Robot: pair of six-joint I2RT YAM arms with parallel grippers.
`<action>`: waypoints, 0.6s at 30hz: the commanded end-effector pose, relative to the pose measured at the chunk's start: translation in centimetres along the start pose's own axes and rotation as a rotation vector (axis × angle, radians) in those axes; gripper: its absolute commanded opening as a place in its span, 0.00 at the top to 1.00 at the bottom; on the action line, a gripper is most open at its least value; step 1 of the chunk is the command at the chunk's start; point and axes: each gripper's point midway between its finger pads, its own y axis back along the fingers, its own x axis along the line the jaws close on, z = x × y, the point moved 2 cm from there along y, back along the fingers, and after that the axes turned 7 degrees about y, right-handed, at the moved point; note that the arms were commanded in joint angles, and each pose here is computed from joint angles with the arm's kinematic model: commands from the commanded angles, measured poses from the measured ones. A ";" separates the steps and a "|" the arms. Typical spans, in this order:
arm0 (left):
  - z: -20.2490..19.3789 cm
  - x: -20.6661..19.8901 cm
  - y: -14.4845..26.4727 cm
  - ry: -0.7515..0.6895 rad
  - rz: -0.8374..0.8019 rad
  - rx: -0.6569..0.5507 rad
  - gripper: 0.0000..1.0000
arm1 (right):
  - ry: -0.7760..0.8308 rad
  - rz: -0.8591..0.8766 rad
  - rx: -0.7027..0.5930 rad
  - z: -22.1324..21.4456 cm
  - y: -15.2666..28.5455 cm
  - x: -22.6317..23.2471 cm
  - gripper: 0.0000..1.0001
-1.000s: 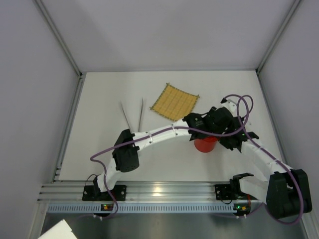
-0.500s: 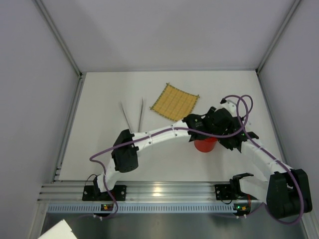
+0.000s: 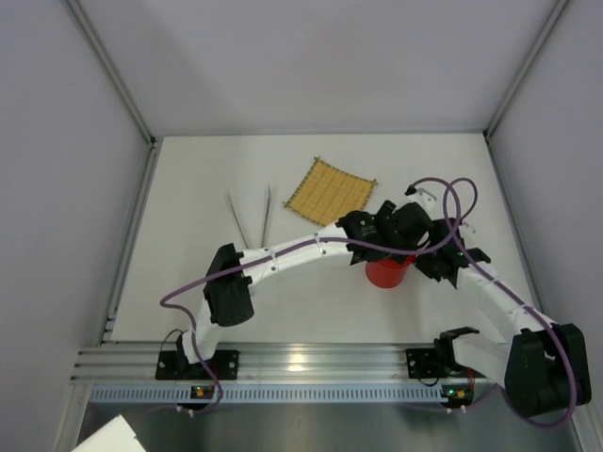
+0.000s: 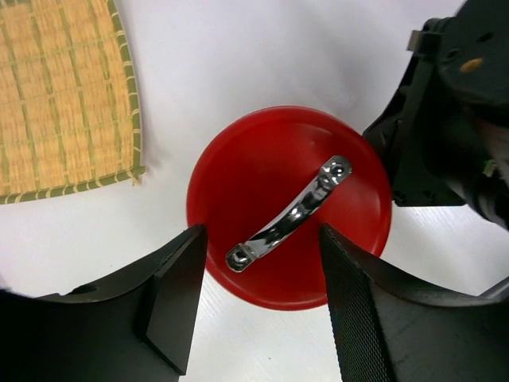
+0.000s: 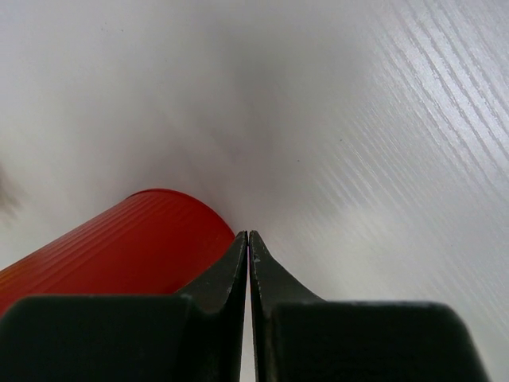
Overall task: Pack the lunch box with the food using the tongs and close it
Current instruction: Close the box lid on the packing box.
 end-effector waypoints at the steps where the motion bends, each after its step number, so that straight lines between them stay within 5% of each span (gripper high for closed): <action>1: 0.8 2.7 2.3 -0.004 0.057 -0.003 0.36 | -0.017 0.020 -0.077 2.0 1.3 1.2 0.98; 18: 5.9 4.4 7.8 0.102 -0.054 -0.153 0.35 | -0.068 -0.086 -0.167 3.5 3.1 -1.8 0.92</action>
